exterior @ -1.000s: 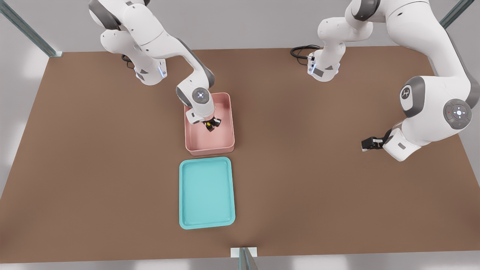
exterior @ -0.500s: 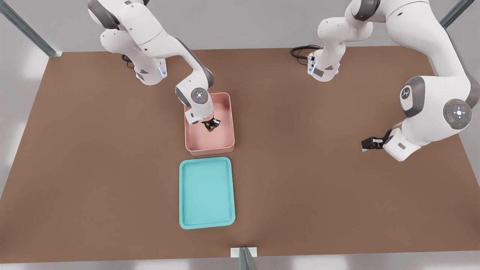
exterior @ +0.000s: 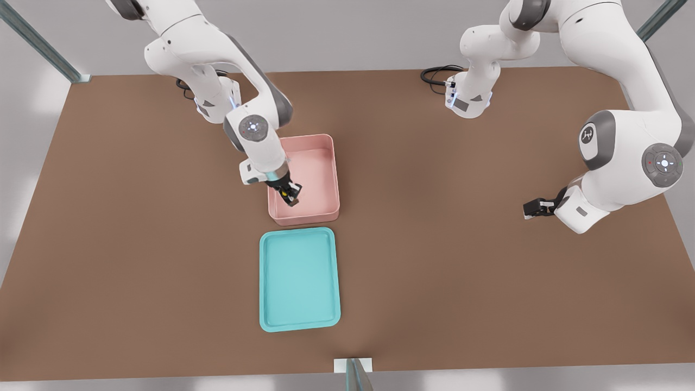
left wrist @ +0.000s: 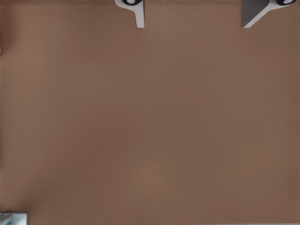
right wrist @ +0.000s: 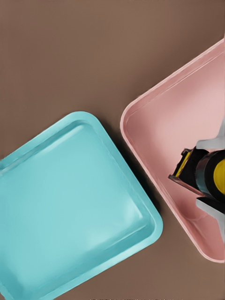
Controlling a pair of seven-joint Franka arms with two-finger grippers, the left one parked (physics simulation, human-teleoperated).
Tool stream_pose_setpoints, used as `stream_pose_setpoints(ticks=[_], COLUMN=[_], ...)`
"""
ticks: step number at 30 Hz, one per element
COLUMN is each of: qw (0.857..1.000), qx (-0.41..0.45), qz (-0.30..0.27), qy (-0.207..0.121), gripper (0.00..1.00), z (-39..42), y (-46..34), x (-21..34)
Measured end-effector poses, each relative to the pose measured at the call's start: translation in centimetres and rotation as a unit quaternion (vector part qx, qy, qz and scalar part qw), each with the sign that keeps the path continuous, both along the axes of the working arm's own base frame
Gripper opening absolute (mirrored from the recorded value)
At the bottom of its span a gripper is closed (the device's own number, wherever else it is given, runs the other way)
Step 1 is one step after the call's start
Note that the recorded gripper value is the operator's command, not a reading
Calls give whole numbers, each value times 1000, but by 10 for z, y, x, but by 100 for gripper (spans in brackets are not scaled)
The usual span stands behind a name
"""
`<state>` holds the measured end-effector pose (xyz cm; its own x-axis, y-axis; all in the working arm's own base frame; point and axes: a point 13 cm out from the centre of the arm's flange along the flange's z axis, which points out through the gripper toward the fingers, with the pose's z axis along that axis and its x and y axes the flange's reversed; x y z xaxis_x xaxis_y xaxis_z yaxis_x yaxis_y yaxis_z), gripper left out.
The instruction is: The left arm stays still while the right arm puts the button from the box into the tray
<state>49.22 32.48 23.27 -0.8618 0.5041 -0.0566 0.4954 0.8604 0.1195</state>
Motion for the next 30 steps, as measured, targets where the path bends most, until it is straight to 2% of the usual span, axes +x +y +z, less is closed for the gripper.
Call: stream_pose_setpoints(ticks=[5, 13, 16, 24, 25, 26, 30], qw=[999, 999, 1000, 1000, 1000, 1000, 1000], qx=[5, 6, 7, 1, 0, -1, -2], qz=[-47, -31, -25, -8, -7, -5, 0], qy=[-15, -15, -11, 19, 20, 21, 23], gripper=[46, 46, 46, 46, 84, 100, 100], z=[22, 3, -14, -74, -76, -77, -80], y=[-50, -28, -20, -4, -4, -5, -4], x=[82, 169, 189, 195, 195, 195, 194])
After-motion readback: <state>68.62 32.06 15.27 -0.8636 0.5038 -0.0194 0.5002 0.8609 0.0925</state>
